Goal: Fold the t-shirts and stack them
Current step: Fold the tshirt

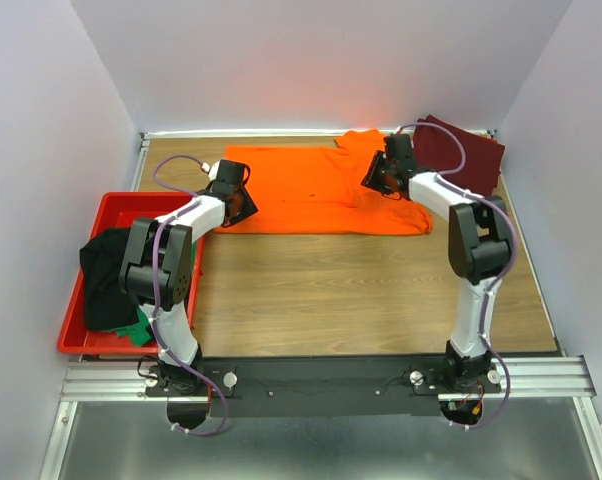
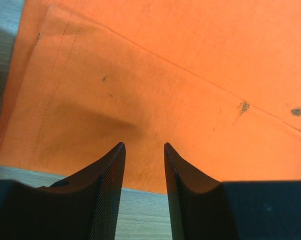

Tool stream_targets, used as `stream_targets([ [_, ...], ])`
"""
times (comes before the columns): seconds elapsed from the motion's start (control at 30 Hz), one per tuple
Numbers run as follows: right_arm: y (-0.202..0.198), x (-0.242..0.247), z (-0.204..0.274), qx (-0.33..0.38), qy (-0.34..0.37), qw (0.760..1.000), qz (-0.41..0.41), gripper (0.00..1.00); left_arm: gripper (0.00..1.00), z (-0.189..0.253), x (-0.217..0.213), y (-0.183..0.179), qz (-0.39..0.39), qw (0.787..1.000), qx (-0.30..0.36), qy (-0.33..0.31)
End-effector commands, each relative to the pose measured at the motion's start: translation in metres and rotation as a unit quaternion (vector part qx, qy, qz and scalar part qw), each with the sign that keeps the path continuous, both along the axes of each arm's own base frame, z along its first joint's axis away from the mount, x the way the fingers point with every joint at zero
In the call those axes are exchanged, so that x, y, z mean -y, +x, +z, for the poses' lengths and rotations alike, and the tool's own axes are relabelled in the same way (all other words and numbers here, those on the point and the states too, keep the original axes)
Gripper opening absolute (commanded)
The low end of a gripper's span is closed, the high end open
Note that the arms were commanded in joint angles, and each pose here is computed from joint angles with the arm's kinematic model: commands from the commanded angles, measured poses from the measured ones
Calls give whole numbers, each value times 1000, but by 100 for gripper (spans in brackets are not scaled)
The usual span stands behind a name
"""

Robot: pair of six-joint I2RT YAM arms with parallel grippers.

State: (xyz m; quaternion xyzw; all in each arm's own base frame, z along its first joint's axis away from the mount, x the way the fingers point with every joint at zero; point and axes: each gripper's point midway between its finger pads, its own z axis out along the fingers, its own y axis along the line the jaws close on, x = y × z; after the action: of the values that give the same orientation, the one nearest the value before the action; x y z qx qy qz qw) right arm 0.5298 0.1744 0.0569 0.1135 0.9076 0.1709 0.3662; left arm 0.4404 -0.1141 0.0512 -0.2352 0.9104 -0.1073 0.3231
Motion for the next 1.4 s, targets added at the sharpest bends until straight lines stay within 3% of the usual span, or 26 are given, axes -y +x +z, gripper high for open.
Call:
stream_targets([
  [0.0, -16, 37, 55, 52, -53, 996, -54, 43, 45, 22, 6, 10, -8, 1000, 27, -9],
  [0.3, -62, 75, 28, 8, -79, 992, -93, 43, 46, 8, -2, 14, 25, 1000, 1, 8],
  [0.4, -69, 80, 12, -11, -79, 992, -101, 53, 48, -2, -13, 6, 48, 998, -13, 26],
  [0.57, -72, 79, -16, -44, -77, 991, -103, 54, 50, -24, -22, -2, 72, 996, -36, 41],
  [0.67, -79, 82, -30, -62, -75, 989, -114, 63, 50, -33, -23, -6, 80, 995, -46, 42],
  [0.97, -126, 111, -63, -118, -83, 976, -165, 69, 50, -49, -25, -32, 91, 992, -68, 48],
  [1.37, -181, 127, -51, -142, -57, 968, -198, 70, 50, -49, -14, -92, 84, 992, -83, 47],
])
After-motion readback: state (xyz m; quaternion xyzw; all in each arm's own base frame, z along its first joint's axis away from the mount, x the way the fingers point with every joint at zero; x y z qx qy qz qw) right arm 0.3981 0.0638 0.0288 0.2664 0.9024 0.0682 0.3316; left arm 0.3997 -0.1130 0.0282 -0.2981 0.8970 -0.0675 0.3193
